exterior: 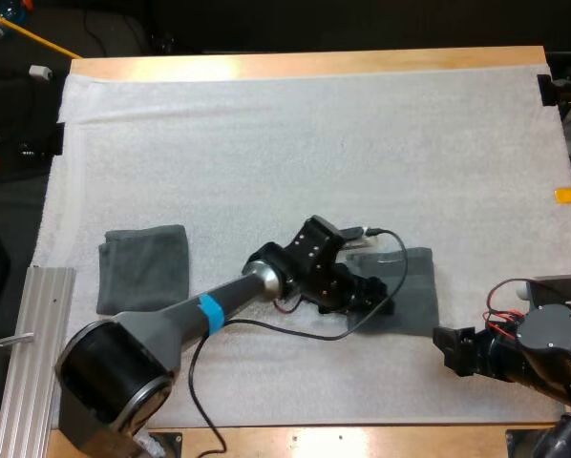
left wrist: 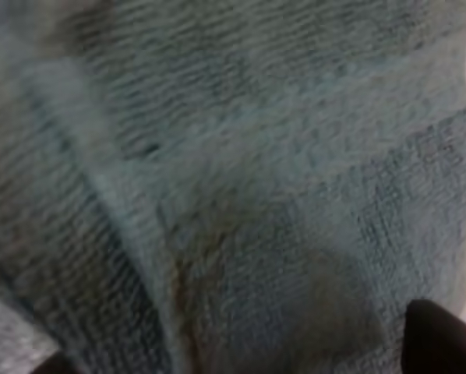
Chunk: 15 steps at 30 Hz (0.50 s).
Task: Pick towel from pile, fold and stack
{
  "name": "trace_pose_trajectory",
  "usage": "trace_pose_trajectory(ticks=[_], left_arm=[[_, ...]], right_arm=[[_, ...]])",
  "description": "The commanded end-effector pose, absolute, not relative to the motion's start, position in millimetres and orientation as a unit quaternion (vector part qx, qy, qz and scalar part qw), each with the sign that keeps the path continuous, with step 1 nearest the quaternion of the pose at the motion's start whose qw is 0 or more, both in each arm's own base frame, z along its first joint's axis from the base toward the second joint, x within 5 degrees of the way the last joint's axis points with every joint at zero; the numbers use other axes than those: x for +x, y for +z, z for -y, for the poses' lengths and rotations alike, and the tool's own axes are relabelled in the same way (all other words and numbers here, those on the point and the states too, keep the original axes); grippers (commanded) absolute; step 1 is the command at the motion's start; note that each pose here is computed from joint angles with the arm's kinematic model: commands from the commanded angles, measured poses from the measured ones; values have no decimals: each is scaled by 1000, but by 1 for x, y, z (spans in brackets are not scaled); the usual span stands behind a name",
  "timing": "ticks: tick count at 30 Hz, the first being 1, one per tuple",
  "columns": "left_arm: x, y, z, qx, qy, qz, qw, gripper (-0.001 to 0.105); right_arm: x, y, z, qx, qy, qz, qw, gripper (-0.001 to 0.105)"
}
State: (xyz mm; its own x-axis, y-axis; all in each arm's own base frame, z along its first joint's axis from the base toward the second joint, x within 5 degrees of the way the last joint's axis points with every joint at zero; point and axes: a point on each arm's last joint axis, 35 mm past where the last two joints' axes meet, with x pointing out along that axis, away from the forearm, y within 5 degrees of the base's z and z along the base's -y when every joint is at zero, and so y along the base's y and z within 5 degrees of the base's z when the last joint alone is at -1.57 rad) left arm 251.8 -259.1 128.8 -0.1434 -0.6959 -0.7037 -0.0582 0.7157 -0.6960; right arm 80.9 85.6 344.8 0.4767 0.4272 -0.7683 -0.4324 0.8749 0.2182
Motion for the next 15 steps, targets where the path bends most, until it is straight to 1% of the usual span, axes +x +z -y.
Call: trace_pose_trajectory(ticks=[1, 4, 5, 9, 13, 14, 15], left_arm=[[252, 130, 262, -268, -261, -705, 602, 66], [254, 132, 264, -272, -265, -705, 599, 56], [254, 133, 265, -277, -264, -706, 595, 47], [254, 134, 265, -280, -269, -708, 590, 29], [254, 134, 265, -277, -276, -707, 589, 3], [254, 134, 266, -274, -280, -706, 589, 0], [253, 136, 266, -270, -288, -703, 591, 0]], right_arm=[[80, 346, -85, -5, 248, -444, 861, 72], [80, 346, -85, -5, 248, -444, 861, 72], [80, 346, -85, -5, 248, -444, 861, 72], [80, 346, -85, -5, 248, -444, 861, 72], [80, 346, -85, -5, 248, -444, 861, 72], [80, 346, -85, -5, 248, -444, 861, 72], [80, 346, -85, -5, 248, -444, 861, 72]])
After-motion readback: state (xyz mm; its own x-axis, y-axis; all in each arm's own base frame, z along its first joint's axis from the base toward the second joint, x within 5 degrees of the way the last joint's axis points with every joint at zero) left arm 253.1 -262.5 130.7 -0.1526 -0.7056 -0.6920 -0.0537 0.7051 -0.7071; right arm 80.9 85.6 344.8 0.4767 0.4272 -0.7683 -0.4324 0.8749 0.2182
